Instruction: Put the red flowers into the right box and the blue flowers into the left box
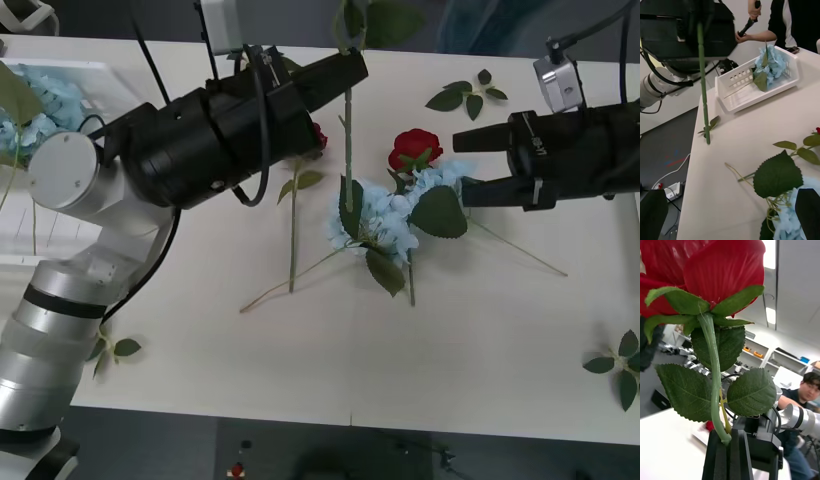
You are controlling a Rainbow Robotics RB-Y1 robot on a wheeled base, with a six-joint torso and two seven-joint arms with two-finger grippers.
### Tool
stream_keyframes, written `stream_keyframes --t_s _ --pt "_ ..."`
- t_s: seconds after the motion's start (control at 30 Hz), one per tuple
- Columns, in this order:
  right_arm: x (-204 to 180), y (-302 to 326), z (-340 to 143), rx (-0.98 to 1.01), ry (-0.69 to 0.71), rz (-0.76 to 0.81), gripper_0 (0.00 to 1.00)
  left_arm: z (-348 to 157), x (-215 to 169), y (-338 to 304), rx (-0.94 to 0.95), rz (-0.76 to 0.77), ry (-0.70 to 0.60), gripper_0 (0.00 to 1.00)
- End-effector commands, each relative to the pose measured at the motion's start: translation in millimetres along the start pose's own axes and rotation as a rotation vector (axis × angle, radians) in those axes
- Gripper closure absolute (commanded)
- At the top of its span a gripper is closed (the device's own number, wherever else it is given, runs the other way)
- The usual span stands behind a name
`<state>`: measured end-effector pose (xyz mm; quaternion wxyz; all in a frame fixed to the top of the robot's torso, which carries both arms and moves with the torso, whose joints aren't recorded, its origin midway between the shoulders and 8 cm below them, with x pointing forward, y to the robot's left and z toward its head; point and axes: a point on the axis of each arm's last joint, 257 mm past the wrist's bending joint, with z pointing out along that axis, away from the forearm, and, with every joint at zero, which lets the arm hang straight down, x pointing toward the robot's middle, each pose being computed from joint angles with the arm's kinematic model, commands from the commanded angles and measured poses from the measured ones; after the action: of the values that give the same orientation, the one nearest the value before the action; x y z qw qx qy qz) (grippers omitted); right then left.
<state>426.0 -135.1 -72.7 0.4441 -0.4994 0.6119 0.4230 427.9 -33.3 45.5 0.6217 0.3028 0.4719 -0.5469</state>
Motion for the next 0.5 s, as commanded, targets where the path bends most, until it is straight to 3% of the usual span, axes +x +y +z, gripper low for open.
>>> stream_keyframes --t_s 0.03,0.5 --pt "-15 23 19 -0.049 -0.052 -0.037 0.00 8 16 -4 -0.001 -0.012 -0.006 1.00" --pt "-24 31 65 -0.069 -0.173 0.004 0.00 37 28 -13 -0.017 -0.137 -0.081 1.00"
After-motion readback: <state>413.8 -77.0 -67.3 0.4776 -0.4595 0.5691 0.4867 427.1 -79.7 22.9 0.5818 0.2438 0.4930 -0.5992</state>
